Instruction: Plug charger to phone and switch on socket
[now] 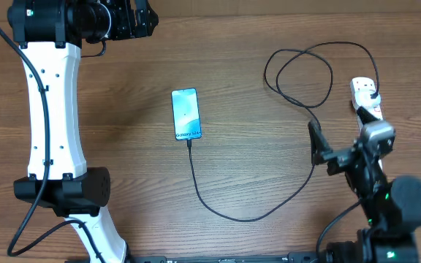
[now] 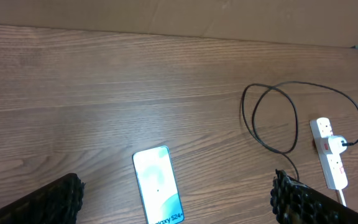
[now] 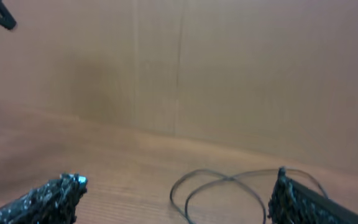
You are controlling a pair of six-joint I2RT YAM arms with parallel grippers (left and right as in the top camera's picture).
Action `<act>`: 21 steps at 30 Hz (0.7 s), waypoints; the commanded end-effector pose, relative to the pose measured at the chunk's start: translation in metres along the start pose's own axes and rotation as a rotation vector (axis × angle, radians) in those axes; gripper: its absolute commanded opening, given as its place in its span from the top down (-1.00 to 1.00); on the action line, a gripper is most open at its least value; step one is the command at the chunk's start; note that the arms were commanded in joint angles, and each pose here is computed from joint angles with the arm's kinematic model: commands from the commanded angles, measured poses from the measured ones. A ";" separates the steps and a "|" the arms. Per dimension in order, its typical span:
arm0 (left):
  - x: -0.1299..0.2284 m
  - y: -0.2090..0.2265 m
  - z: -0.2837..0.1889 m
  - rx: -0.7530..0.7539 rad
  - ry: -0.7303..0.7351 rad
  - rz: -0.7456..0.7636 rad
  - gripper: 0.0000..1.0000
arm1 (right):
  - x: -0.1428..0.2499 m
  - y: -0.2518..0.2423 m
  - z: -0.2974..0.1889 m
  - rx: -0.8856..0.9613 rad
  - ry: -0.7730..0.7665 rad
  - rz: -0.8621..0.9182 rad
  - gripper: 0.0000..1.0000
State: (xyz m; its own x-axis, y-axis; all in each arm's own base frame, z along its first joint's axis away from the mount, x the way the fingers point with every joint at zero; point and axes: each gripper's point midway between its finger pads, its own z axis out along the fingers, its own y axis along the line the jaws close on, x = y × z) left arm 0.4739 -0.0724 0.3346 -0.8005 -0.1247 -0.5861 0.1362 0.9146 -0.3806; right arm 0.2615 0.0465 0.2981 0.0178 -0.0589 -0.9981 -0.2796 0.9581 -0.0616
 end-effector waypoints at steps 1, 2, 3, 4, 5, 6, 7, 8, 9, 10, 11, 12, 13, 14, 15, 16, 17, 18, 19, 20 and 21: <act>-0.001 0.003 0.002 -0.005 0.001 0.008 -0.99 | 0.012 0.003 -0.006 0.006 -0.061 -0.019 -1.00; -0.001 0.003 0.002 -0.005 0.001 0.008 -1.00 | 0.014 0.004 -0.007 0.005 -0.080 -0.025 -1.00; -0.001 0.003 0.002 -0.005 0.002 0.008 -1.00 | 0.018 0.005 -0.008 0.004 -0.098 -0.030 -0.99; -0.001 0.003 0.002 -0.005 0.001 0.008 -0.99 | 0.022 0.007 -0.009 0.003 -0.115 -0.035 -0.99; -0.001 0.003 0.002 -0.005 0.001 0.008 -0.99 | 0.026 0.007 -0.010 0.007 -0.126 -0.038 -1.00; -0.001 0.003 0.002 -0.005 0.001 0.008 -1.00 | 0.030 0.007 -0.010 0.008 -0.136 -0.040 -0.99; -0.001 0.003 0.002 -0.005 0.002 0.008 -1.00 | 0.035 0.008 -0.010 0.011 -0.140 -0.040 -1.00; 0.000 0.003 0.002 -0.005 0.002 0.008 -1.00 | 0.039 0.008 -0.010 0.014 -0.139 -0.039 -1.00; -0.001 0.003 0.002 -0.005 0.001 0.008 -0.99 | 0.045 0.008 -0.010 0.022 -0.139 -0.037 -1.00; -0.001 0.003 0.002 -0.005 0.002 0.008 -1.00 | 0.049 0.008 -0.011 0.028 -0.141 -0.036 -1.00; 0.000 0.003 0.002 -0.005 0.002 0.008 -1.00 | 0.054 0.008 -0.011 0.033 -0.140 -0.034 -1.00; -0.001 0.003 0.002 -0.005 0.001 0.008 -0.99 | 0.057 0.009 -0.012 0.036 -0.142 -0.033 -1.00; -0.001 0.003 0.002 -0.005 0.001 0.008 -1.00 | 0.059 0.009 -0.013 0.038 -0.144 -0.033 -1.00; -0.001 0.003 0.002 -0.005 0.001 0.008 -0.99 | 0.061 0.010 -0.014 0.039 -0.148 -0.033 -0.99; -0.001 0.003 0.002 -0.005 0.001 0.008 -0.99 | 0.064 0.010 -0.015 0.040 -0.151 -0.033 -0.99; -0.001 0.003 0.002 -0.005 0.001 0.008 -1.00 | 0.067 0.011 -0.016 0.037 -0.153 -0.033 -1.00; 0.000 0.003 0.002 -0.005 0.002 0.008 -1.00 | 0.071 0.012 -0.016 0.035 -0.154 -0.033 -1.00; -0.001 0.003 0.002 -0.005 0.001 0.008 -1.00 | 0.074 0.013 -0.017 0.033 -0.156 -0.033 -1.00; -0.001 0.003 0.002 -0.005 0.001 0.008 -0.99 | 0.079 0.013 -0.017 0.033 -0.156 -0.033 -1.00; -0.001 0.003 0.002 -0.005 0.001 0.008 -0.99 | 0.084 0.014 -0.018 0.032 -0.149 -0.031 -1.00; -0.001 0.003 0.002 -0.005 0.002 0.008 -1.00 | 0.089 0.015 -0.018 0.026 -0.128 -0.025 -0.99</act>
State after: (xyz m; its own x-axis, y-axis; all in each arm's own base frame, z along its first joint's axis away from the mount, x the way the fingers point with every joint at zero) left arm 0.4739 -0.0725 0.3346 -0.8006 -0.1247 -0.5861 0.1364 0.9145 -0.3809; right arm 0.2425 0.0512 0.2193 0.1666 -0.0497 -0.9848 -0.2574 0.9619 -0.0921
